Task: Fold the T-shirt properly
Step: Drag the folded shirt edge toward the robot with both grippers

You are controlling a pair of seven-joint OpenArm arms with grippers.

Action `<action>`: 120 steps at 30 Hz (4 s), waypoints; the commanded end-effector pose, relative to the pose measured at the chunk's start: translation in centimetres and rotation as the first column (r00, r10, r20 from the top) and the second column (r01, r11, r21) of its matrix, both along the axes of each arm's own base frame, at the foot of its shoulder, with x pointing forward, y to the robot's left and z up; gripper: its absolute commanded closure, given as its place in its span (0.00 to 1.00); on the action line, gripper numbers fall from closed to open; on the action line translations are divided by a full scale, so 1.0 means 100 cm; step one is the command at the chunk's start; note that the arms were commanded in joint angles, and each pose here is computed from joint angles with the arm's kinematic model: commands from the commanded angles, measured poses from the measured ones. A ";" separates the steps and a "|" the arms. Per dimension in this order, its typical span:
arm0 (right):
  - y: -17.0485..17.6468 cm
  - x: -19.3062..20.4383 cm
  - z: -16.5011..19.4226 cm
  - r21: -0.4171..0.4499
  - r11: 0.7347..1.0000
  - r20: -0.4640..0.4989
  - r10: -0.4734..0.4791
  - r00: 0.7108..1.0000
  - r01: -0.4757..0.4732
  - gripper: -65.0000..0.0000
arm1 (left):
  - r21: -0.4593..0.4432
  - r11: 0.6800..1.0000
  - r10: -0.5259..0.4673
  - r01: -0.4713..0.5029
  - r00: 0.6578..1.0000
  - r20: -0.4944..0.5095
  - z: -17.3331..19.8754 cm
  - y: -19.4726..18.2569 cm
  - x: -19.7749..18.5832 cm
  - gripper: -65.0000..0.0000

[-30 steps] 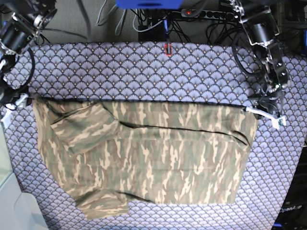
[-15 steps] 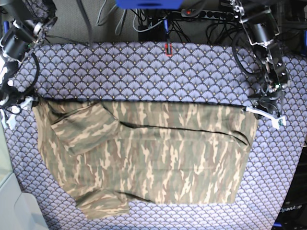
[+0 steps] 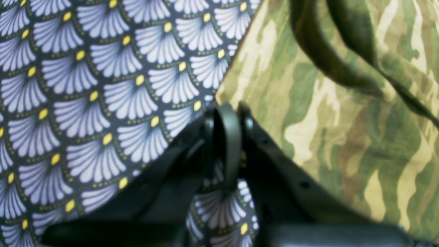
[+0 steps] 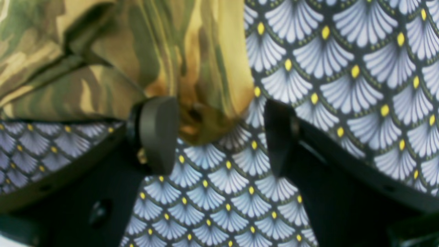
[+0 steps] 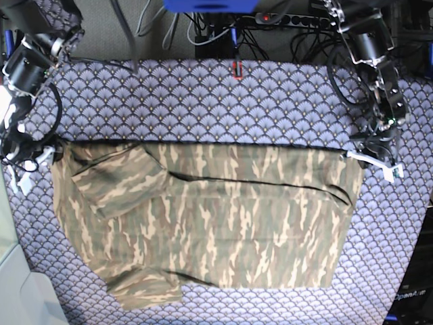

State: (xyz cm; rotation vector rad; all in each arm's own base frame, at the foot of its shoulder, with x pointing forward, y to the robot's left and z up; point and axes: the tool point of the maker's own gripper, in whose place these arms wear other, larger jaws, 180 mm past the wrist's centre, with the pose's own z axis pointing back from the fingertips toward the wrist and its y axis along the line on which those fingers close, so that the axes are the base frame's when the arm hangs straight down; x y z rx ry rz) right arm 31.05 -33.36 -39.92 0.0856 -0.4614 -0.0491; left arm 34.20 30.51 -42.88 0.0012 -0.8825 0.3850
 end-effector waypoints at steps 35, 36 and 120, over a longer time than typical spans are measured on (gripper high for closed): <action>0.020 -0.004 -0.010 0.039 0.999 0.012 0.012 1.000 -0.012 0.96 | 0.013 1.000 0.002 -0.002 1.000 -0.021 0.001 0.005 -0.002 0.99; 0.019 -0.005 -0.010 0.037 0.999 0.012 0.012 1.000 -0.012 1.00 | 0.013 1.000 -0.002 0.003 1.000 -0.020 0.001 0.005 -0.001 0.99; 0.042 -0.187 -0.035 -0.104 0.989 -0.034 0.105 0.994 -0.108 1.00 | 0.178 0.975 -0.090 0.136 0.966 -0.243 0.004 0.012 -0.140 0.99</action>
